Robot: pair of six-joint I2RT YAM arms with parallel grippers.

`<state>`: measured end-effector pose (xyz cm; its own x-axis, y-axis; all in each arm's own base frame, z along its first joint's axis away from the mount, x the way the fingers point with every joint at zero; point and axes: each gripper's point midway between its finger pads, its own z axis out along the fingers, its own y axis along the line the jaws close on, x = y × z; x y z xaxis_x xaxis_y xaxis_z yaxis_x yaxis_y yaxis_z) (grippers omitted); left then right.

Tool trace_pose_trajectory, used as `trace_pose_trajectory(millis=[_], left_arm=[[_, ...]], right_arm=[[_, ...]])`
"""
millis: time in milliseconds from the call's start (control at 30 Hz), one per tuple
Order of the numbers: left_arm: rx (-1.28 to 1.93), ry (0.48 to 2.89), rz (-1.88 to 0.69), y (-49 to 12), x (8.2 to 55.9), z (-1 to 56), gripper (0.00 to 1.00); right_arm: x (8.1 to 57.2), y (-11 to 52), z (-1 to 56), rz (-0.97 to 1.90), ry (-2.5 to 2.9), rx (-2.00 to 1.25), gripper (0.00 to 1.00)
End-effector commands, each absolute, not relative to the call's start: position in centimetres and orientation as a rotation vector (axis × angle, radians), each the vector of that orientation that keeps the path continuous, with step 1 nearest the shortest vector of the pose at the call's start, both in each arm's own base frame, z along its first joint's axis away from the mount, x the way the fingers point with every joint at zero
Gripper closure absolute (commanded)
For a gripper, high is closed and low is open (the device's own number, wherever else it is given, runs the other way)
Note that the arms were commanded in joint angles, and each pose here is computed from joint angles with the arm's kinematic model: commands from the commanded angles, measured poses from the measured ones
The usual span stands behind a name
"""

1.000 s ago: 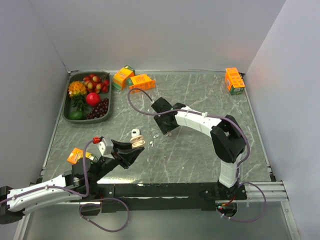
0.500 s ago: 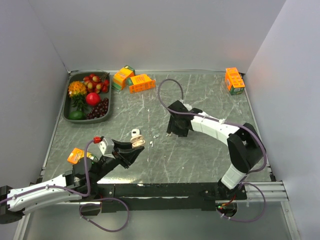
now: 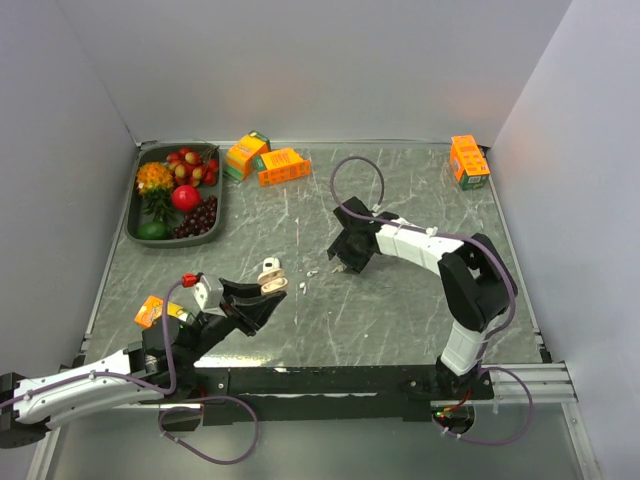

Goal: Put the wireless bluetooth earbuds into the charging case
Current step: Pick up the earbud from the center of the board.

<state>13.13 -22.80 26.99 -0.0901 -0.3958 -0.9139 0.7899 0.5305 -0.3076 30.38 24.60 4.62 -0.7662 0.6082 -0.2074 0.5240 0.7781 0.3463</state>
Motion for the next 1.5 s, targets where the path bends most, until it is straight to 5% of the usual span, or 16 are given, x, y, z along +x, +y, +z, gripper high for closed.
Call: trace_pose_trajectory(millis=[0, 900, 1467], left_arm=[[0.342, 1.277, -1.048, -22.3, 13.1, 28.8, 0.99], [0.335, 1.284, -1.049, -22.3, 13.2, 28.4, 0.99], [0.337, 1.288, -1.050, -22.5, 13.2, 28.3, 0.99]], right_arm=[[31.9, 24.7, 4.6, 0.398, 2.634, 0.963, 0.42], [31.5, 23.6, 1.6, 0.358, 2.712, 0.985, 0.55], [31.1, 22.7, 1.0, 0.336, 2.722, 0.983, 0.78]])
